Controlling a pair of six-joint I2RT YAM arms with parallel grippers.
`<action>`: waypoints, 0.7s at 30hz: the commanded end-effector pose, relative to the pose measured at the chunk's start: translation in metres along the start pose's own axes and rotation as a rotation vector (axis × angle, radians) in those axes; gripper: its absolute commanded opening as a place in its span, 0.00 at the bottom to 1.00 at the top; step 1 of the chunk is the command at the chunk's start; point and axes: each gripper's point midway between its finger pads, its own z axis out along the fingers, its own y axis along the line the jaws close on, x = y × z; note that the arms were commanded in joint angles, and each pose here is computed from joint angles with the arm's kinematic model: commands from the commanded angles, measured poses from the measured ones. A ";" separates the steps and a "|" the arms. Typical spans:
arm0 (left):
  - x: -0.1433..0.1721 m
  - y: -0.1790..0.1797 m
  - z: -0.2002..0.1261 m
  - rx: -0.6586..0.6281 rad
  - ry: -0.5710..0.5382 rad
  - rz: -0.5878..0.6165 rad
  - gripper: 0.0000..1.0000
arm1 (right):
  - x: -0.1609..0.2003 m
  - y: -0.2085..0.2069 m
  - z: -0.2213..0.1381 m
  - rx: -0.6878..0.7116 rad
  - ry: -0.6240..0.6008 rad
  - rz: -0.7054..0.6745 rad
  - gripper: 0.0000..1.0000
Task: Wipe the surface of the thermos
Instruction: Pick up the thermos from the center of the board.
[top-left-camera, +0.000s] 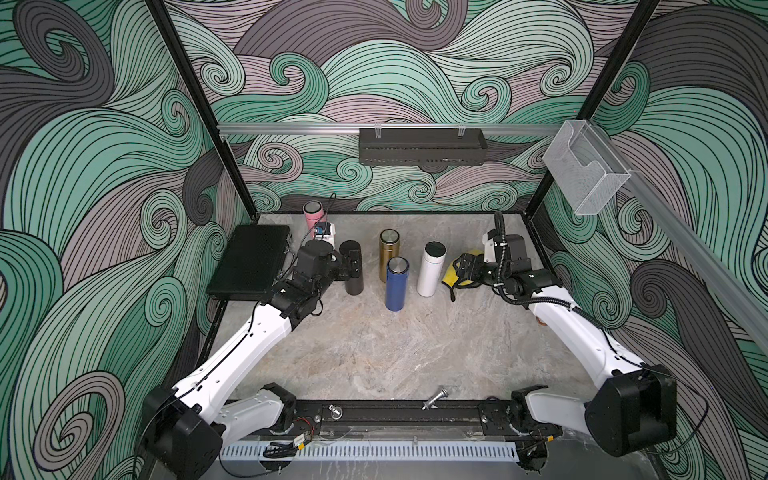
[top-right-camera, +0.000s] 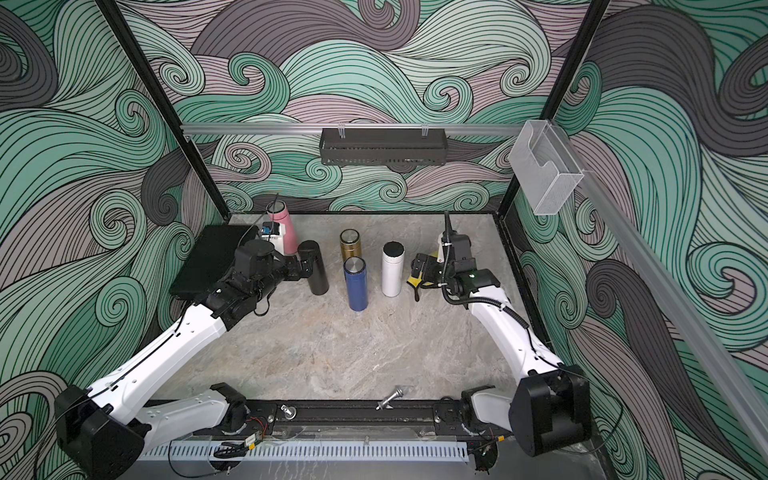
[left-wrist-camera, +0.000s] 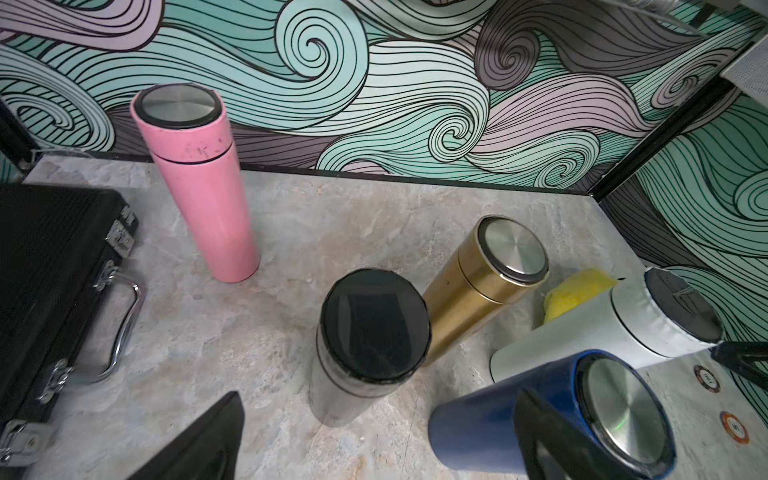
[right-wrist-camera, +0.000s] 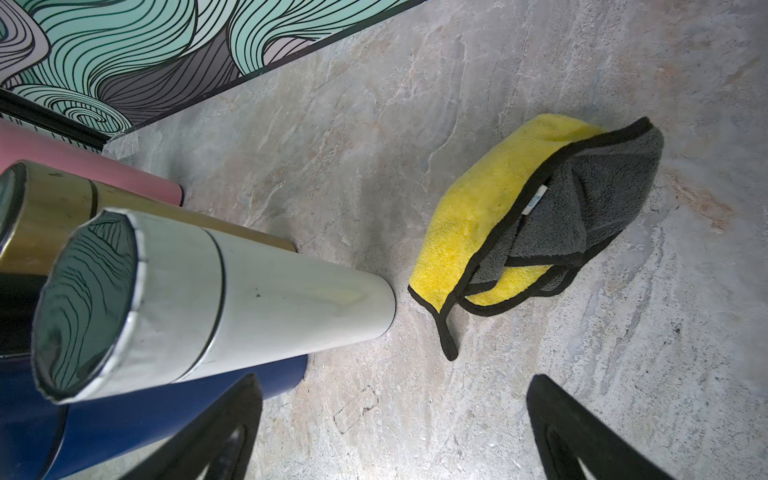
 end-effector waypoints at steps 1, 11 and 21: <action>0.001 -0.010 0.010 0.043 -0.067 0.048 0.99 | -0.004 0.001 -0.004 -0.003 -0.019 -0.023 0.99; 0.041 -0.009 0.037 0.065 -0.138 0.143 0.99 | 0.002 -0.001 0.000 -0.008 0.000 -0.026 0.99; 0.050 -0.004 0.065 0.029 -0.215 0.144 0.99 | -0.003 0.000 0.003 0.005 0.025 -0.041 0.99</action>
